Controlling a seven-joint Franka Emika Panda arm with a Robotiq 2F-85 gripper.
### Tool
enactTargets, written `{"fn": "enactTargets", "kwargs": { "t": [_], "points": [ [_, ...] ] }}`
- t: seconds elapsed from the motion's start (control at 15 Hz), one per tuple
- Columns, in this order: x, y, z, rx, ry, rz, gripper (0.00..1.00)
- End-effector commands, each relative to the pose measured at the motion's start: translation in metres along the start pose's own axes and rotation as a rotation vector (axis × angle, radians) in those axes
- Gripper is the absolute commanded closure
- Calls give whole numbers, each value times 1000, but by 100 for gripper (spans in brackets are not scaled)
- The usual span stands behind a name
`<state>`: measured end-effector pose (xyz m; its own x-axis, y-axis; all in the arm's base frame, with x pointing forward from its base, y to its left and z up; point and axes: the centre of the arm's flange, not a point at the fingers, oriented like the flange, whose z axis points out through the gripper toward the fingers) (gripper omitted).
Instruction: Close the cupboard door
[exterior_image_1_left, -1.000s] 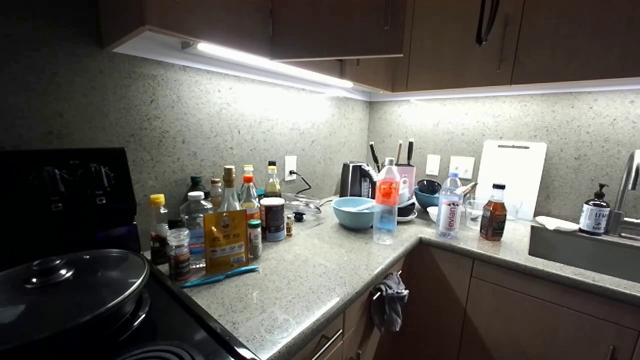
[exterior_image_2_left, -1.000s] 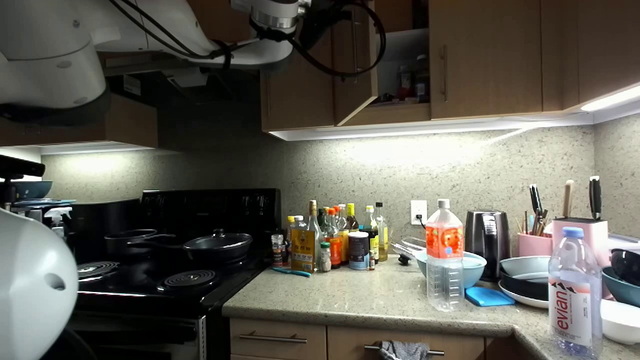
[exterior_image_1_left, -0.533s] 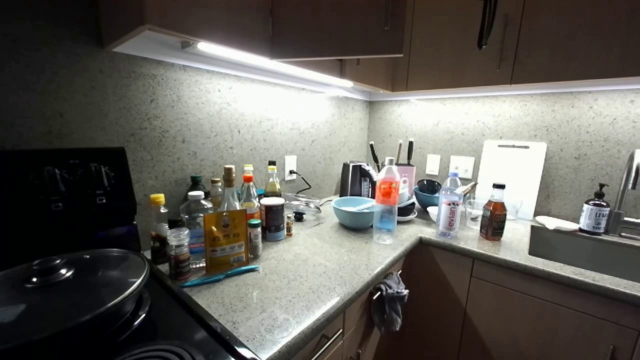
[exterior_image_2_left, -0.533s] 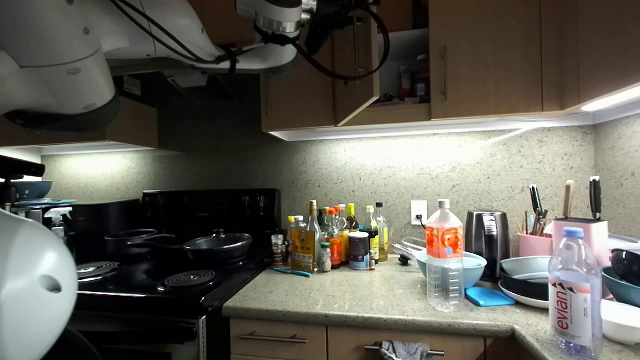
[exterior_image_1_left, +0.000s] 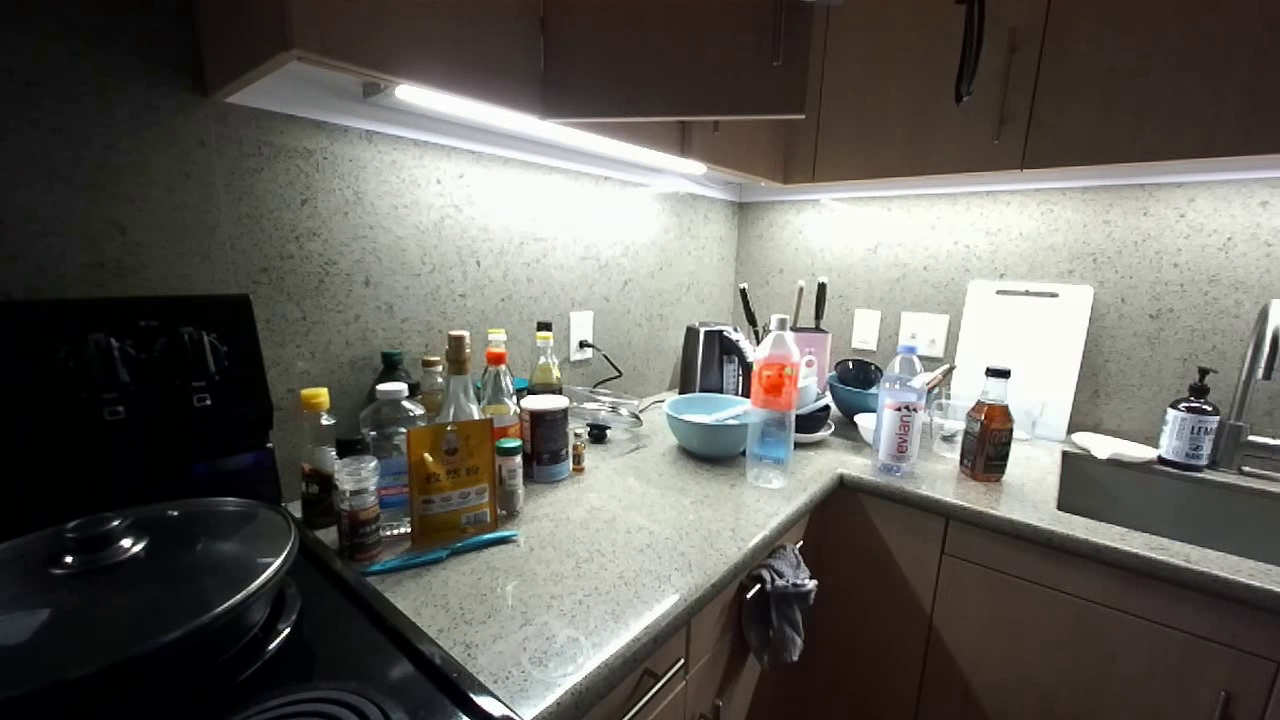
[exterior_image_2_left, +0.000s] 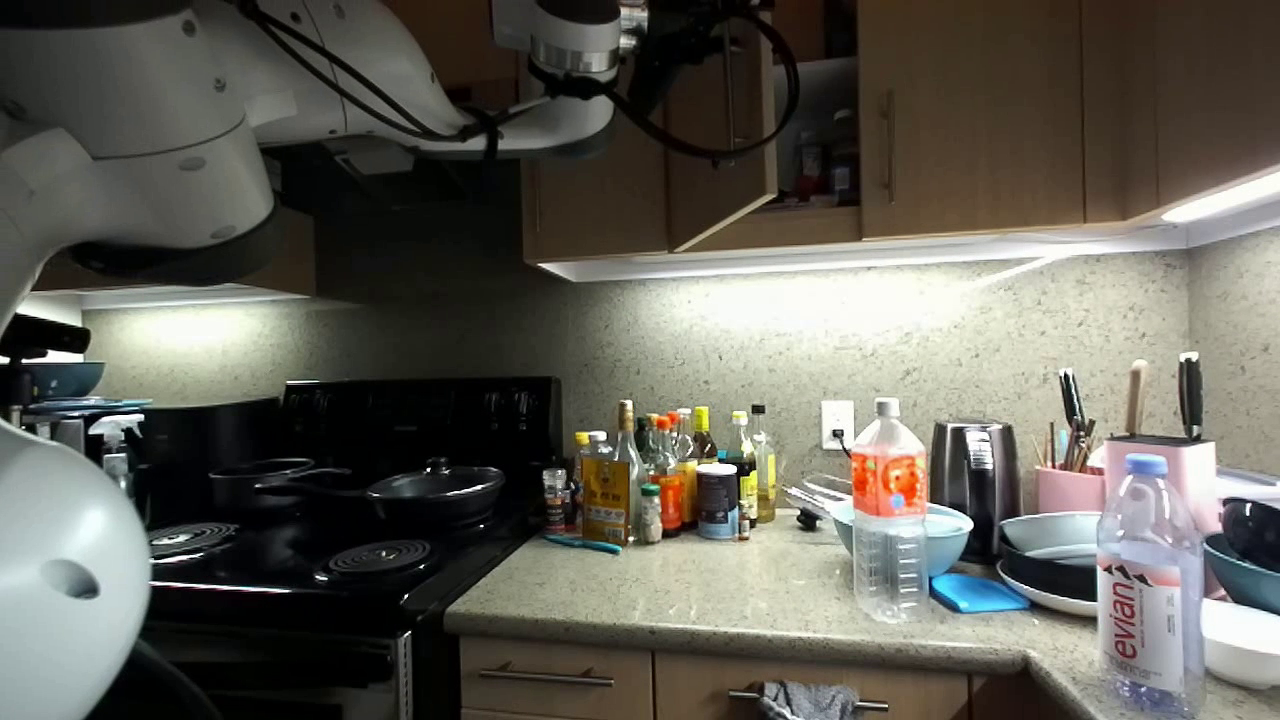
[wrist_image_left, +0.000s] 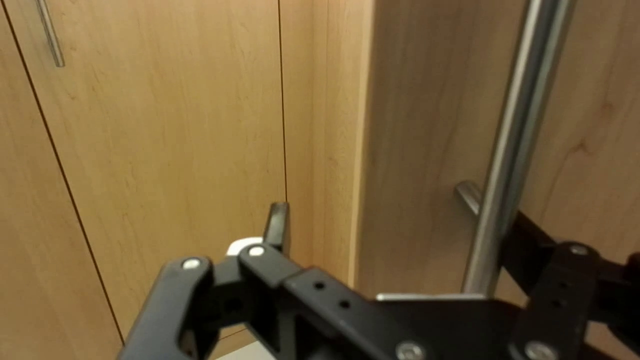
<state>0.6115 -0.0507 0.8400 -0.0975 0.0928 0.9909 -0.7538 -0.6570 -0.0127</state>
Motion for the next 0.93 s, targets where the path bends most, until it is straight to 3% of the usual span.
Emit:
{"fn": "enactTargets", "kwargs": {
  "t": [0.0, 0.4, 0.87],
  "points": [
    [0, 0, 0, 0, 0, 0, 0],
    [-4, -7, 16, -70, 78, -8, 0],
    [-13, -12, 32, -107, 94, -50, 0]
  ]
}}
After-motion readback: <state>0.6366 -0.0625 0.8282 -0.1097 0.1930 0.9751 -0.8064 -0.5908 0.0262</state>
